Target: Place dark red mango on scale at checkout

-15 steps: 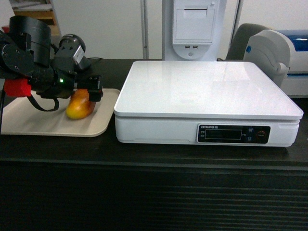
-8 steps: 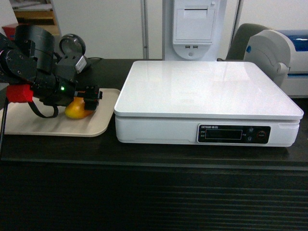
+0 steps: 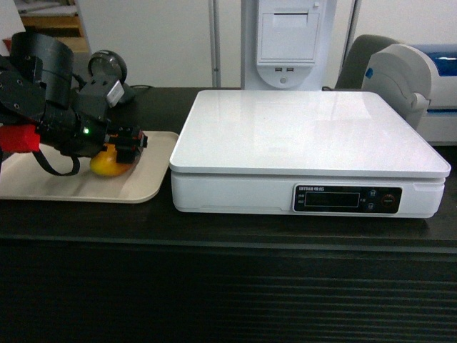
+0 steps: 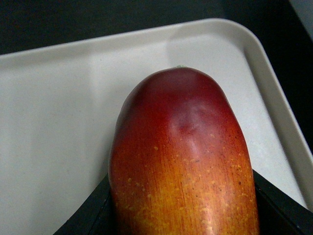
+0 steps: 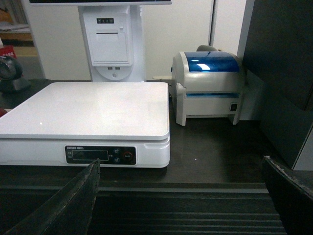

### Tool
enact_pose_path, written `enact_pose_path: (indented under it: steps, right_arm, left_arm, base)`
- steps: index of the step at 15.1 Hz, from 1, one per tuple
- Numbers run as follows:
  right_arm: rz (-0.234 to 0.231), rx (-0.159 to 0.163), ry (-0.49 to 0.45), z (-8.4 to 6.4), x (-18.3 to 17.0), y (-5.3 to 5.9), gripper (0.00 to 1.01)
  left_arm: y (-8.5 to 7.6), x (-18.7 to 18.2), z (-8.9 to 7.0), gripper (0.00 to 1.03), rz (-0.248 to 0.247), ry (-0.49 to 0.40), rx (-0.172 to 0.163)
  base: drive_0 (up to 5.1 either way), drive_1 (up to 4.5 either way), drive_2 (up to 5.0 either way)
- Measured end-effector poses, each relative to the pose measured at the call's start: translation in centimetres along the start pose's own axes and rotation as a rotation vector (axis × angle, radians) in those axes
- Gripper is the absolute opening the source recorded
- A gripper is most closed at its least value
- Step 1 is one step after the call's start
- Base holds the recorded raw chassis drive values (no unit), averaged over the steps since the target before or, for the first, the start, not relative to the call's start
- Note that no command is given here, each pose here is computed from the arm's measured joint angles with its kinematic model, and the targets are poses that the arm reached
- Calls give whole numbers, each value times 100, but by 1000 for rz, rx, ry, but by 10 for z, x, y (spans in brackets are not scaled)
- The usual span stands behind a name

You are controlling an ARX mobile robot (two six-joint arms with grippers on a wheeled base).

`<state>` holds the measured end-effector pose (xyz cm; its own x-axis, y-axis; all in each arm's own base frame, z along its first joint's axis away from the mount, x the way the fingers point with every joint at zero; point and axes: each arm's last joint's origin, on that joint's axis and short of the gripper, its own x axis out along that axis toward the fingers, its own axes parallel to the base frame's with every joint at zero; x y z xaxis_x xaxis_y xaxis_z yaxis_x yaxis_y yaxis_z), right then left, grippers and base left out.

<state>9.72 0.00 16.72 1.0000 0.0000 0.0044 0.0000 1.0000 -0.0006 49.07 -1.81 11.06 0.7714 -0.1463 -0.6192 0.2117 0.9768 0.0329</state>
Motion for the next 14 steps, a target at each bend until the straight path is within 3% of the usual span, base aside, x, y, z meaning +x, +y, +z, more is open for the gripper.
enact_pose_path:
  steps: [1, 3, 5, 9, 12, 14]
  right_arm:
    - [0, 0, 0, 0, 0, 0, 98]
    - [0, 0, 0, 0, 0, 0, 98]
    - [0, 0, 0, 0, 0, 0, 98]
    - [0, 0, 0, 0, 0, 0, 98]
    - [0, 0, 0, 0, 0, 0, 98]
    - [0, 0, 0, 0, 0, 0, 98]
  left_arm:
    - [-3, -11, 14, 61, 0, -44, 10]
    - [-25, -43, 59, 61, -32, -174, 45]
    - [-70, -62, 101, 61, -120, -283, 53]
    - [-160, -63, 113, 60, -290, -273, 99]
    - [-207, -48, 92, 60, -368, -190, 112]
    - [-227, -41, 84, 60, -397, -158, 117]
  base:
    - [0, 0, 0]
    - [0, 0, 0]
    - [0, 0, 0]
    - [0, 0, 0]
    - [0, 0, 0]
    - [0, 0, 0]
